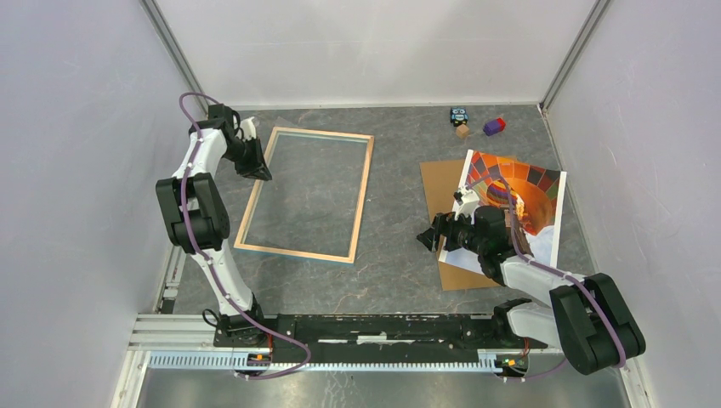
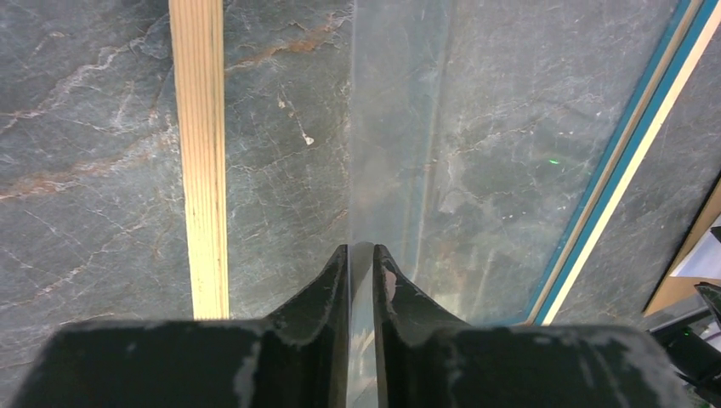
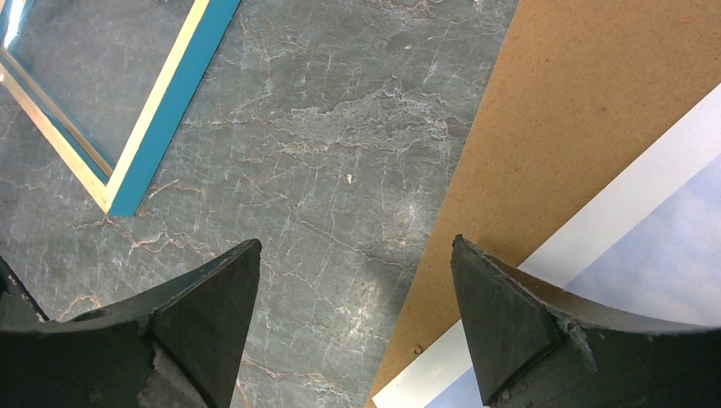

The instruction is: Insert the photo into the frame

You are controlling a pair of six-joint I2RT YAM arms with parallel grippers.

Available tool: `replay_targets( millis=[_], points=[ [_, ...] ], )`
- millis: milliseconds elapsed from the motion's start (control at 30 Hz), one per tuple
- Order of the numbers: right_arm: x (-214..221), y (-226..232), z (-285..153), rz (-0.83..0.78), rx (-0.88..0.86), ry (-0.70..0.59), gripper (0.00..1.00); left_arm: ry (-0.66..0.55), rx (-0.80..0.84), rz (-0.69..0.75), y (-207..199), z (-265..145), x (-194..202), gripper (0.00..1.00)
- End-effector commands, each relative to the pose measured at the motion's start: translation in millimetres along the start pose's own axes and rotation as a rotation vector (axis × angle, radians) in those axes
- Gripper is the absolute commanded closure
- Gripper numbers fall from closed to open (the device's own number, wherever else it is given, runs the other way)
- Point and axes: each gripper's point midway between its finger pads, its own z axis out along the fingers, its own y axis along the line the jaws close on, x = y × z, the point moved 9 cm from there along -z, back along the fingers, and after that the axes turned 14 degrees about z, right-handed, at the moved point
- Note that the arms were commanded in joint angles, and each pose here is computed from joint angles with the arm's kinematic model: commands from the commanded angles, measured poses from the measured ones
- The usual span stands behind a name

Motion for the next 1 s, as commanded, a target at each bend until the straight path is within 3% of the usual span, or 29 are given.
replay_targets(
  millis=[0, 333, 833, 900, 967],
  points=[
    [-9.0, 4.5, 3.1, -0.033, -0.027, -0.04, 0.12, -0.024, -0.024, 0.02, 5.7, 2.2, -5.4, 0.76],
    [-8.9, 4.5, 3.8, -0.035, -0.027, -0.037, 0.12, -0.035, -0.083, 0.024, 3.8, -0.2, -7.4, 0.5],
    [-8.1, 3.9, 4.2, -0.035, -0.024, -0.033, 0.13, 0.009, -0.2, -0.005, -4.7, 16.9, -13.8, 0.4],
    [-8.0, 4.3, 4.3, -0.035, -0.025, -0.032, 0.13, 0.011, -0.235, -0.011, -5.1, 17.4, -15.0, 0.22],
    [-7.9, 3.9, 4.2, -0.036, -0.021, -0.033, 0.12, 0.007, -0.273, -0.021, -5.2, 14.2, -16.4, 0.19]
  ],
)
